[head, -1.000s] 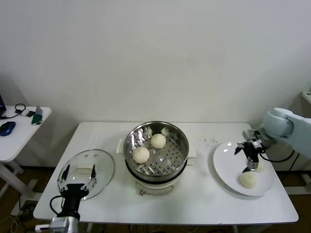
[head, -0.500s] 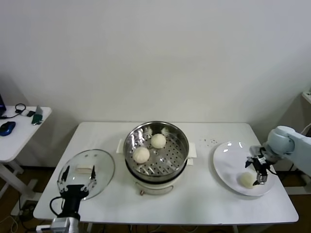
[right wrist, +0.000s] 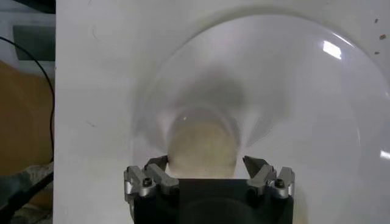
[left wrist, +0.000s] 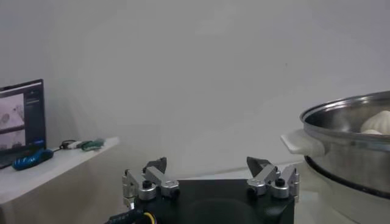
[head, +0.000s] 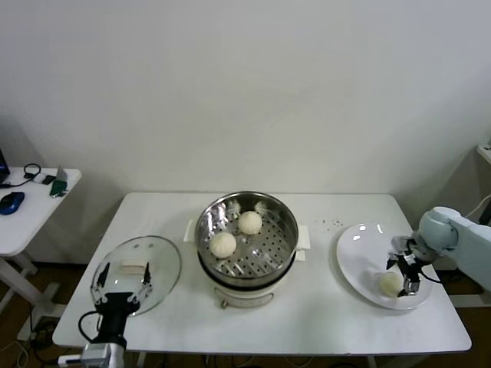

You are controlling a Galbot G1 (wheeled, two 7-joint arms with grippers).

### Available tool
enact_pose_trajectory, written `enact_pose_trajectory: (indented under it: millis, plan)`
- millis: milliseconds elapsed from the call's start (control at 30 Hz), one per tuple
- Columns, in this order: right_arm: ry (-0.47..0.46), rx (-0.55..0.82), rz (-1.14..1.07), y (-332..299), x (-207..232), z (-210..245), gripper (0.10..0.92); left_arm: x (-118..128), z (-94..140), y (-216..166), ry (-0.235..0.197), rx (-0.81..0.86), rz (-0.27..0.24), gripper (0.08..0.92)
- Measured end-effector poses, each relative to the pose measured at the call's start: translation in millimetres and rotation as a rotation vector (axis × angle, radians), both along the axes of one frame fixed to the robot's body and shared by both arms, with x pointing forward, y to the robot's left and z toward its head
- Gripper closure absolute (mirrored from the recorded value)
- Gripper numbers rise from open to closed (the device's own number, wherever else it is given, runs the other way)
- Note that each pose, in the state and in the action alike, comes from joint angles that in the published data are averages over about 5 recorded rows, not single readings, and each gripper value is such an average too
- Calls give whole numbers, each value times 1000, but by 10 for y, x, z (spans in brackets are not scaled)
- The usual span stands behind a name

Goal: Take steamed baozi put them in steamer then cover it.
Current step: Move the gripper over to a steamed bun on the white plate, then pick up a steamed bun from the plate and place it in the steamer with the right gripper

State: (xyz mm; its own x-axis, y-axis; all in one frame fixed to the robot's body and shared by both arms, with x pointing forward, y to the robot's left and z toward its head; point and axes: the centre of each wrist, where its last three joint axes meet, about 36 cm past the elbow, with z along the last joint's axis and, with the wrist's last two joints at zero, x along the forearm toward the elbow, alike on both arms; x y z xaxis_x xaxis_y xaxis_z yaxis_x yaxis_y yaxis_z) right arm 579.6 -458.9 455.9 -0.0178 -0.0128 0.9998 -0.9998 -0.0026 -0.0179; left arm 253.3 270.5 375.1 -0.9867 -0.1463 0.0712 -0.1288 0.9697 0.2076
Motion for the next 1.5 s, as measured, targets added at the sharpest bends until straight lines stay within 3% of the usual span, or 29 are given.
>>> enact_pose_trajectory:
  millis: [267, 767, 1100, 1500]
  plan:
    - [19, 3, 4, -5, 20, -47, 310, 14, -2, -2, 1, 3, -3, 177]
    - [14, 32, 57, 80, 155, 151, 357, 27, 15, -8, -2, 12, -12, 177]
    - [-66, 32, 336, 622, 595, 1119, 361, 6, 45, -39, -3, 14, -25, 177]
    - [-183, -68, 950, 2208, 692, 2572, 352, -17, 25, -90, 9, 14, -48, 177]
